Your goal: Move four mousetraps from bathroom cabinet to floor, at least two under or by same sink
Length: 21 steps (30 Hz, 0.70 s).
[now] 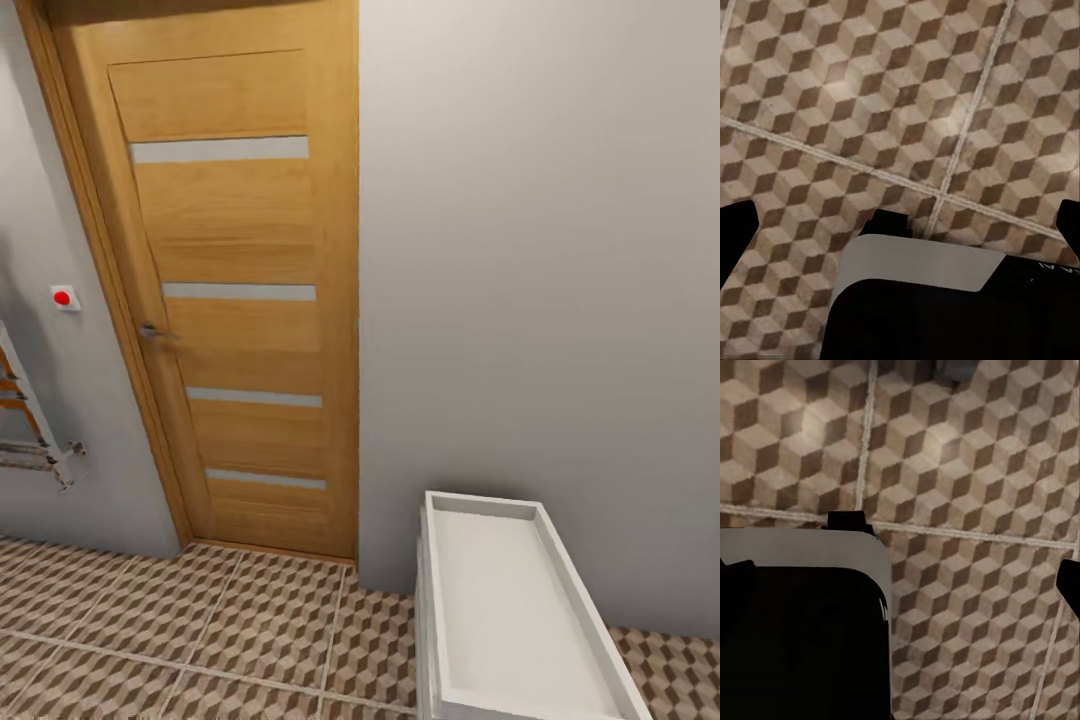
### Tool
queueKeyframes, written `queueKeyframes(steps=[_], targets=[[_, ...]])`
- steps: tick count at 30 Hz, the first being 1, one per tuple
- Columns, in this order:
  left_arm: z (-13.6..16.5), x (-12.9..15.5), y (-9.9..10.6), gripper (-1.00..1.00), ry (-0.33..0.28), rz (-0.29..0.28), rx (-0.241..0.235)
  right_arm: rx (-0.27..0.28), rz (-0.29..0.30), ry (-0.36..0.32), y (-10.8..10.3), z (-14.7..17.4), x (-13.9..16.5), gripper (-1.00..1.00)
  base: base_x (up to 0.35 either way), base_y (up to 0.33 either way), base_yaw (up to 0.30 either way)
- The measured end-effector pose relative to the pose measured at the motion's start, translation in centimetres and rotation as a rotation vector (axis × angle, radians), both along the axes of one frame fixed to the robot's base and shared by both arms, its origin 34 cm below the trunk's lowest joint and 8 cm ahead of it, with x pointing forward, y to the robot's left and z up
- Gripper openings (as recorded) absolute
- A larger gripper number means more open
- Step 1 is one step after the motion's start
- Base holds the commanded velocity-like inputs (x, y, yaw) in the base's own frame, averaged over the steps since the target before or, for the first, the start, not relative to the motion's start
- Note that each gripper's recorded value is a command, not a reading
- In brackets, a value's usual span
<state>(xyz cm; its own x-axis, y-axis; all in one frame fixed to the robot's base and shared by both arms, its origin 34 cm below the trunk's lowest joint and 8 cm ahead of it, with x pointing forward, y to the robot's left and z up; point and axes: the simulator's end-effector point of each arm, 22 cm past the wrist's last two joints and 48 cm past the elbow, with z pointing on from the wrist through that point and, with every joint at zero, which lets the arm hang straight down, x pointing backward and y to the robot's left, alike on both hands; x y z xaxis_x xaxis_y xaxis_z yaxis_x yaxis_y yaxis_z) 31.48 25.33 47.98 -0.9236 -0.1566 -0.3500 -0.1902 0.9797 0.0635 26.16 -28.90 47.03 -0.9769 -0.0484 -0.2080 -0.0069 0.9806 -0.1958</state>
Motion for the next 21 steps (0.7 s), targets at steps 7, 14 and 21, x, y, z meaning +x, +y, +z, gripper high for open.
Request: queueKeyframes(steps=[7,14,21], targets=[[0.0,-0.01,0.0,1.0,0.0,0.0,0.0,0.0,0.0,0.0,0.02,0.0,0.0,1.0,0.0,0.0,0.277],[0.0,-0.01,-0.01,1.0,0.0,0.0,0.0,-0.001,0.002,0.0,-0.04,0.0,0.0,1.0,0.0,0.0,0.277],[-0.01,-0.03,-0.01,1.0,0.001,0.0,0.0,-0.001,0.004,-0.001,-0.07,0.01,0.04,1.0,0.0,0.0,0.277]])
